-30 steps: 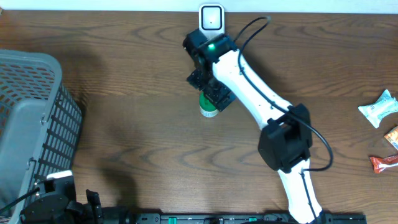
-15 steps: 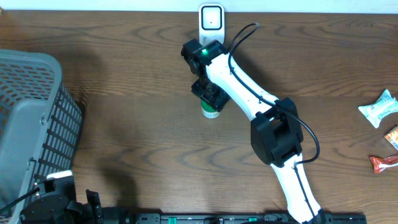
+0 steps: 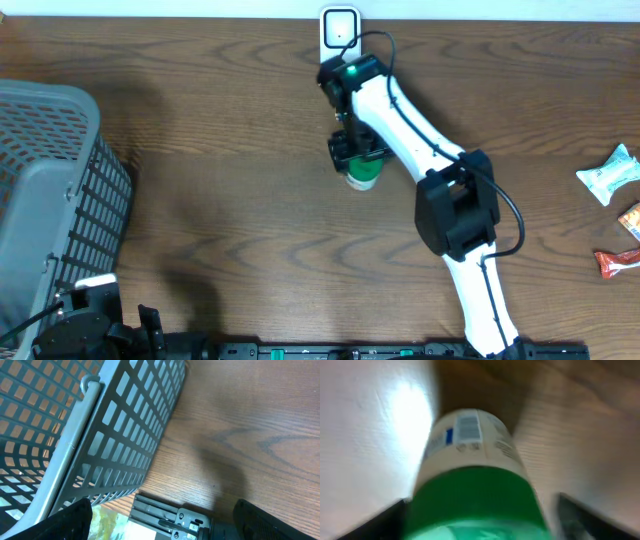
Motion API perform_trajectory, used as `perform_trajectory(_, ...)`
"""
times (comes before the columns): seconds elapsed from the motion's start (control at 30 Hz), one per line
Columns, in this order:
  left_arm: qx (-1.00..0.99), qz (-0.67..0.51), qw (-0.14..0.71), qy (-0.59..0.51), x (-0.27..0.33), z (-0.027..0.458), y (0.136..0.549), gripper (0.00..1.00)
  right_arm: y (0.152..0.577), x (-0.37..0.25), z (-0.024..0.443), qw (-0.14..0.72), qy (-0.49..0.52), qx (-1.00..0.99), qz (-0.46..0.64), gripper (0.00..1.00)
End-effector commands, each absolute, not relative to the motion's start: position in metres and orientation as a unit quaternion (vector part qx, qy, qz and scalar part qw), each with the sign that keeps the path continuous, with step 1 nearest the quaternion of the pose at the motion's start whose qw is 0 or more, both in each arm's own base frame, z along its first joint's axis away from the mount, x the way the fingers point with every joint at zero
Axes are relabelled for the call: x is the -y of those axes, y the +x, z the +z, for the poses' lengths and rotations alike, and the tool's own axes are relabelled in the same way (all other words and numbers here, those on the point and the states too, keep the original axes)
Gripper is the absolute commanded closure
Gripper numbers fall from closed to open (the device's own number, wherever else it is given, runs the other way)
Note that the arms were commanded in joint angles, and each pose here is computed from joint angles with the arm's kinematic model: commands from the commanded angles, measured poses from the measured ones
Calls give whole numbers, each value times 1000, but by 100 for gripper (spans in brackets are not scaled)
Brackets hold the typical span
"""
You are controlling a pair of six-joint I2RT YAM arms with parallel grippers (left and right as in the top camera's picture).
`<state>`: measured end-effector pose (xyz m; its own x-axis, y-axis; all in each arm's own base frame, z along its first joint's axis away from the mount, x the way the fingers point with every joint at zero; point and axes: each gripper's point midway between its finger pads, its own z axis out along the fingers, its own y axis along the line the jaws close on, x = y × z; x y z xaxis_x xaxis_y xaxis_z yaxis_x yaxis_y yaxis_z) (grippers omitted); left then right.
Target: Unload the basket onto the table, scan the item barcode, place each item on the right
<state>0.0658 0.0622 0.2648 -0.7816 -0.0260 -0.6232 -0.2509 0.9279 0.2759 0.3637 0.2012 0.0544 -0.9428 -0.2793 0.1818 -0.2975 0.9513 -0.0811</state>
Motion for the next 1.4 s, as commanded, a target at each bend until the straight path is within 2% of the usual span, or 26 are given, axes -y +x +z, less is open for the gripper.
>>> perform_trajectory(0.0,-926,179,323,-76,-63,266,64,10,367,-189,78,75,324,941,57,1)
perform_trajectory(0.1,-926,179,323,-76,-63,266,64,10,371,-189,98,44,314,947,61,1)
perform_trajectory(0.17,-926,179,323,-76,-63,266,64,10,375,-192,112,14,265,962,57,1)
perform_trajectory(0.3,-926,179,323,-76,-63,266,64,10,373,-189,140,-24,78,996,46,1)
perform_trajectory(0.4,-926,179,323,-76,-63,266,64,10,364,-182,151,-21,-83,996,39,1)
perform_trajectory(0.57,-926,179,323,-76,-63,266,64,10,344,-176,143,16,-324,944,55,1)
perform_trajectory(0.77,-926,179,323,-76,-63,266,64,10,343,-180,105,27,-489,870,53,1)
perform_trajectory(1.1,-926,179,323,-76,-63,266,64,10,369,-194,59,-5,-508,861,1,1)
perform_trajectory(1.33,-926,179,323,-76,-63,266,64,10,357,-191,31,3,-506,862,14,1)
perform_trajectory(1.37,-926,179,323,-76,-63,266,64,10,353,-189,27,6,-506,862,19,3)
